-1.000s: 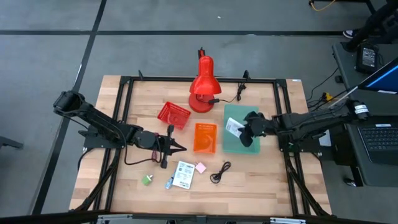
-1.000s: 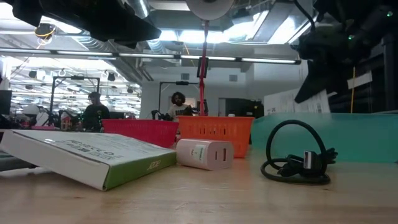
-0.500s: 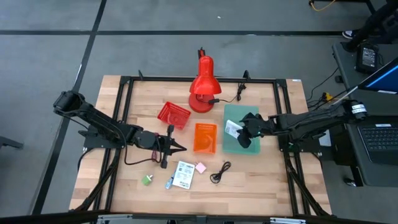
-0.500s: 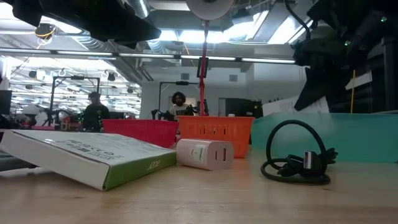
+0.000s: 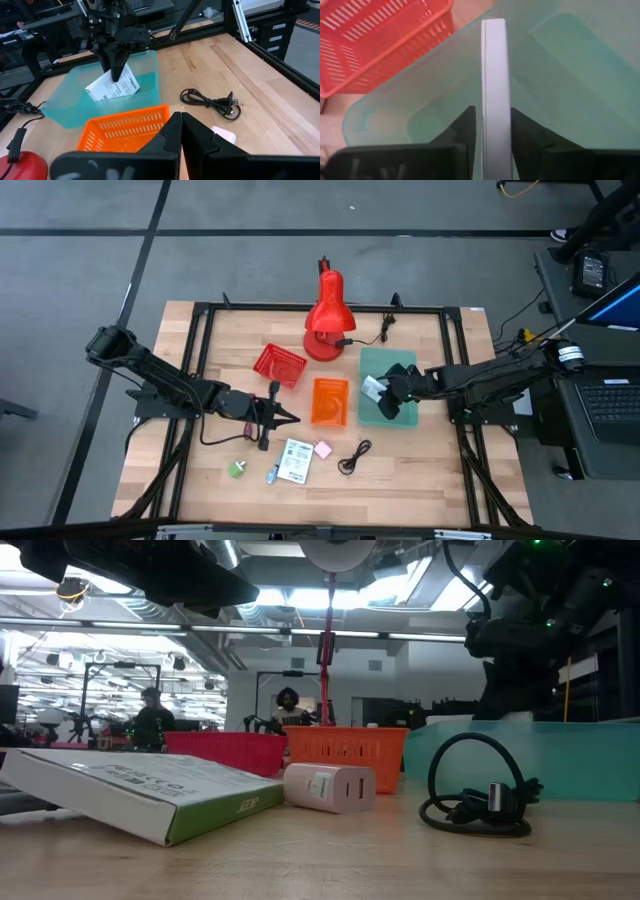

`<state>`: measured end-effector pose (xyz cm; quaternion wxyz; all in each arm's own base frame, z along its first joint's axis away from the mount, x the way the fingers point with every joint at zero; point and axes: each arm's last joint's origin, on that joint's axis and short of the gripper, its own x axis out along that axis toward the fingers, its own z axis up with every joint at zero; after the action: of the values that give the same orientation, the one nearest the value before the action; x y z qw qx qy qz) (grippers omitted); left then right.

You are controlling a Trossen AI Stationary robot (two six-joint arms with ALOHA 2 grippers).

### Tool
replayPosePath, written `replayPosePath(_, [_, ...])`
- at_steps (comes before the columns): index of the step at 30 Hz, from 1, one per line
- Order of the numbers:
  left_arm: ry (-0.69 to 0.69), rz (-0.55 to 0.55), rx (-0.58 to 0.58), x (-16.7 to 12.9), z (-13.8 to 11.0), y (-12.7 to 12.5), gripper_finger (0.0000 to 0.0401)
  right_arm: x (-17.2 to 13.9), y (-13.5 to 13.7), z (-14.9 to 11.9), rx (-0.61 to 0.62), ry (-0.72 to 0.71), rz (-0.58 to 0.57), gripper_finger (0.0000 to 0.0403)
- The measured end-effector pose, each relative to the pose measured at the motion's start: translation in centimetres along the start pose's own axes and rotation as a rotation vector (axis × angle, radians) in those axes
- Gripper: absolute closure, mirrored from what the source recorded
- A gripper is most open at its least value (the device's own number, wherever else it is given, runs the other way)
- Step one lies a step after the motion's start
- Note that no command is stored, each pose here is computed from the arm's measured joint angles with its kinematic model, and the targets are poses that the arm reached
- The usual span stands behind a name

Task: Pick and place items into bin
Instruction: Put the white card reader box into the light blue bin, then put the purple USB cable into the red bin

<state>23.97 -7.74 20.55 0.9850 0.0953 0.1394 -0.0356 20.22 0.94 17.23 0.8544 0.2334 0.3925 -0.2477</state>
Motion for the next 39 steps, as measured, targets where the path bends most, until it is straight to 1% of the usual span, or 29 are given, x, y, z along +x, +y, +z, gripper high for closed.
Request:
replayPosePath(4, [0.000,0.000,0.000,0.0,0.0,0.0,0.0397,0.0,0.0,0.0,0.016,-0.003,-0.004,0.0290])
replayPosePath(7, [0.000,0.000,0.000,0.0,0.0,0.0,0.0397,-0.1,-0.1,0.1,-0.011,-0.026,-0.024,0.0286])
replayPosePath(11, [0.000,0.000,0.000,0.0,0.0,0.0,0.0397,-0.5,-0.4,0.5,-0.057,-0.100,-0.098,0.0284])
replayPosePath(15, [0.000,0.000,0.000,0.0,0.0,0.0,0.0397,-1.5,-0.2,1.7,-0.066,-0.170,-0.112,0.0284])
replayPosePath(20, [0.000,0.000,0.000,0.0,0.0,0.0,0.0397,-3.1,0.2,2.8,-0.042,-0.229,-0.062,0.0284])
replayPosePath(25, [0.000,0.000,0.000,0.0,0.0,0.0,0.0397,-4.1,0.7,2.9,-0.041,-0.261,-0.017,0.0283])
replayPosePath(33, [0.000,0.000,0.000,0.0,0.0,0.0,0.0397,-4.4,1.6,2.4,-0.072,-0.265,0.030,0.0283])
replayPosePath(39, [0.000,0.000,0.000,0.0,0.0,0.0,0.0397,-4.9,2.8,2.5,-0.114,-0.331,0.118,0.0283])
